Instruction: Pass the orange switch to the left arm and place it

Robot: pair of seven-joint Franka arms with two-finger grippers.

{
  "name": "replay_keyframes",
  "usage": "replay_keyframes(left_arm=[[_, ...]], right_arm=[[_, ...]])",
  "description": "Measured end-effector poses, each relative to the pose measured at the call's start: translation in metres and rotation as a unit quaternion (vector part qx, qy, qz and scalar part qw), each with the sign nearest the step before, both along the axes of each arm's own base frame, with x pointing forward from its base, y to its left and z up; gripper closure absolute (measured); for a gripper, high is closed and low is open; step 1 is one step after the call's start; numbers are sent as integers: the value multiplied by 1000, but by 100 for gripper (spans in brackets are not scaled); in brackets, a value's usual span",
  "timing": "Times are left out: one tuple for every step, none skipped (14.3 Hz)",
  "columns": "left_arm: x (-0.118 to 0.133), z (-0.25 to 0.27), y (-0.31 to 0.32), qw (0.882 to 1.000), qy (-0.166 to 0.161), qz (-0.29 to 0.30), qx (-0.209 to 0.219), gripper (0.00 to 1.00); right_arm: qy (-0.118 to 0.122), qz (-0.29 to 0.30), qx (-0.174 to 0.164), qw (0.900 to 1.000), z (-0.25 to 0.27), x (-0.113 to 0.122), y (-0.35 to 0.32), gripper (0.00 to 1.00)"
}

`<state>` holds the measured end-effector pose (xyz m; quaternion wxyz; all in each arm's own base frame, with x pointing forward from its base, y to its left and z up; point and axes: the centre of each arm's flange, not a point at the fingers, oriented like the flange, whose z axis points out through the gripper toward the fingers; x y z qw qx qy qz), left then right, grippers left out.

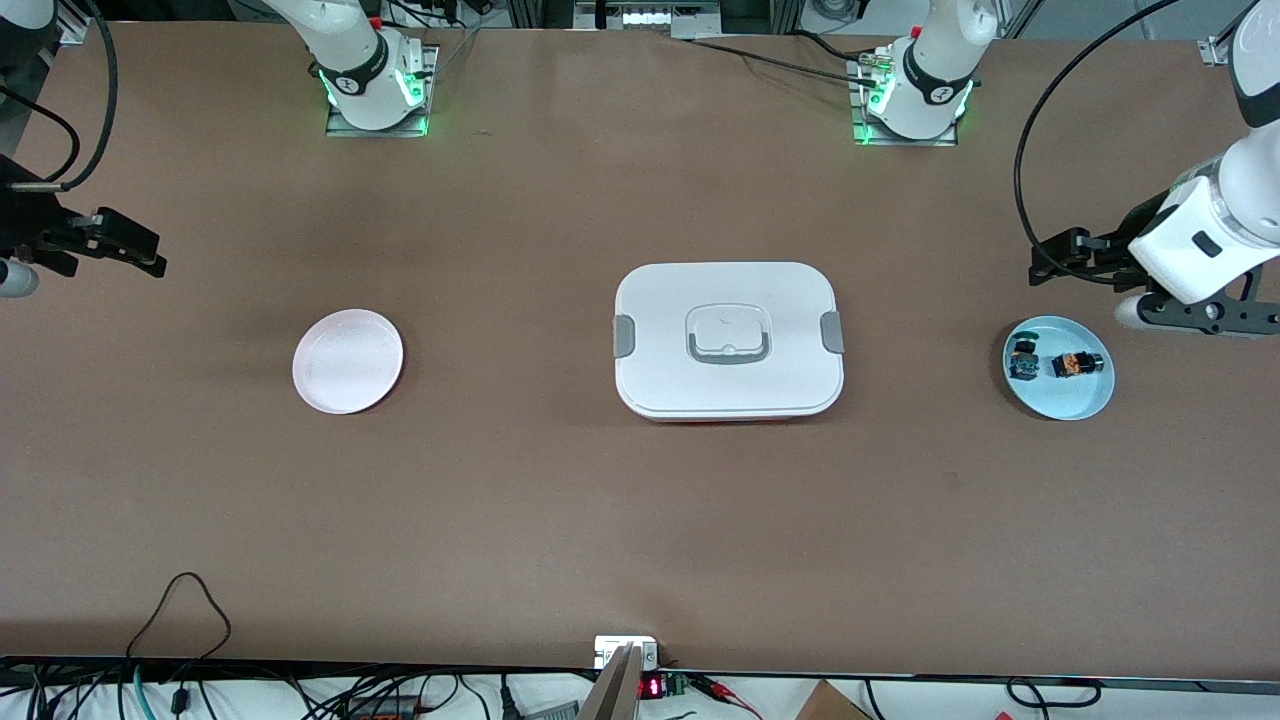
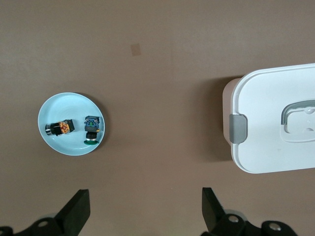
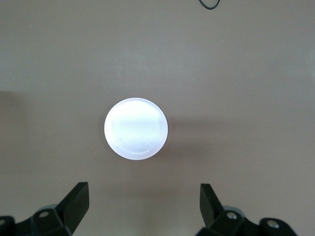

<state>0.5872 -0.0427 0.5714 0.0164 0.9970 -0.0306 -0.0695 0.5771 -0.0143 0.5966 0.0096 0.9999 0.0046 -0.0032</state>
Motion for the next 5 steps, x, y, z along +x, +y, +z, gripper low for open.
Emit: replay_keyframes(left_arm=[[-3,0,1,1000,-13,-5,6,0],[-4,-1,1,999,-35,-10,13,0],[-7,-4,-1,999,-43,-13,15,0],[-12,-4,-2,999,-47,-15,15,0],[-16,-4,-2,999,-48,-17,16,0]], right_arm=[[-1,0,0,1000,0,0,0,0],[-1,-1,0,1000,0,0,0,0],[-1,-1,0,1000,0,0,0,0],[-1,-1,0,1000,0,0,0,0],[-1,-1,0,1000,0,0,0,0]])
